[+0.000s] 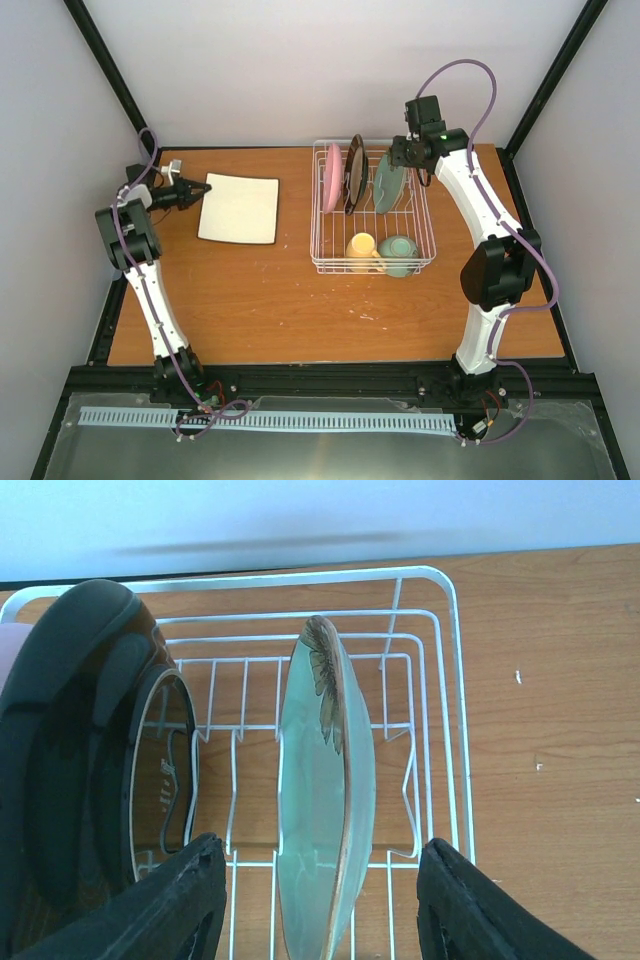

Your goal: Load the mixed dishes into the dish rack

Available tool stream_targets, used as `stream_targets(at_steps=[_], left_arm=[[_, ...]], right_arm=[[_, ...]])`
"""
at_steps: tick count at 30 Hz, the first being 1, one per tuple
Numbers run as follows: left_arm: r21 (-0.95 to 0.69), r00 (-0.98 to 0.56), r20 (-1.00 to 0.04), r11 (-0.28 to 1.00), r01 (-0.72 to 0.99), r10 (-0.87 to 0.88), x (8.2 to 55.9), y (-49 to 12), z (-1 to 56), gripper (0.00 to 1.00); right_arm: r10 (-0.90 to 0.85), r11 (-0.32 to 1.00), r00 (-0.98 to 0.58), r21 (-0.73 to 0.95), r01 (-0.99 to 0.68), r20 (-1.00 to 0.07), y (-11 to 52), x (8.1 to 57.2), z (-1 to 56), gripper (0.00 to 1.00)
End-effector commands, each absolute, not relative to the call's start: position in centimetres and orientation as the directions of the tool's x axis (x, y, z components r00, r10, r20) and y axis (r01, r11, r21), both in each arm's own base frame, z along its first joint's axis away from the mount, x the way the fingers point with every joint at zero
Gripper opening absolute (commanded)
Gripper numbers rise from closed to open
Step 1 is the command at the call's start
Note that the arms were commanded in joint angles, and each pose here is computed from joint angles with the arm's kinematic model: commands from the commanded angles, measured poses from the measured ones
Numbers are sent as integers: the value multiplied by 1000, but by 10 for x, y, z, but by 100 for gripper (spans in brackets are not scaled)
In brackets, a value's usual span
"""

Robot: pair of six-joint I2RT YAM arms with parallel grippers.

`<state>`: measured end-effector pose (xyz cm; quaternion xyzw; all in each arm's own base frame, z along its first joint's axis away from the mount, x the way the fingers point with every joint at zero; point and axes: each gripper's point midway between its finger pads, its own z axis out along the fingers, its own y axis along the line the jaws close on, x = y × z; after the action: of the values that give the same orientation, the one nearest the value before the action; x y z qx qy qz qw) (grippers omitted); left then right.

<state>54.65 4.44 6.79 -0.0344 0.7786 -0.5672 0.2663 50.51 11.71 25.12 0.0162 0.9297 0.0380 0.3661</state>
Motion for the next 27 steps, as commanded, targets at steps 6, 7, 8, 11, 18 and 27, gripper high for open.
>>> stream_targets(at_steps=[6,7,8,11,18,27], left_arm=[[-831,-769,-554,267,487,-321,540,35,197,1],[-828,-766,-559,250,501,-317,538,33,204,1],[-825,-763,-565,244,510,-315,537,33,209,1],[-816,-755,-579,230,531,-309,533,31,223,1],[-783,-731,-621,201,588,-281,521,24,259,1],[-694,-656,-720,220,686,-226,496,4,324,1]], right_arm=[[70,987,-679,149,-59,-731,134,504,280,51],[70,985,-675,157,-68,-735,137,504,282,51],[69,983,-671,167,-83,-738,140,503,283,51],[65,973,-659,195,-126,-750,151,503,287,50],[0,859,-632,323,-396,-775,209,496,300,50],[-151,491,-651,515,-702,-744,309,460,315,50]])
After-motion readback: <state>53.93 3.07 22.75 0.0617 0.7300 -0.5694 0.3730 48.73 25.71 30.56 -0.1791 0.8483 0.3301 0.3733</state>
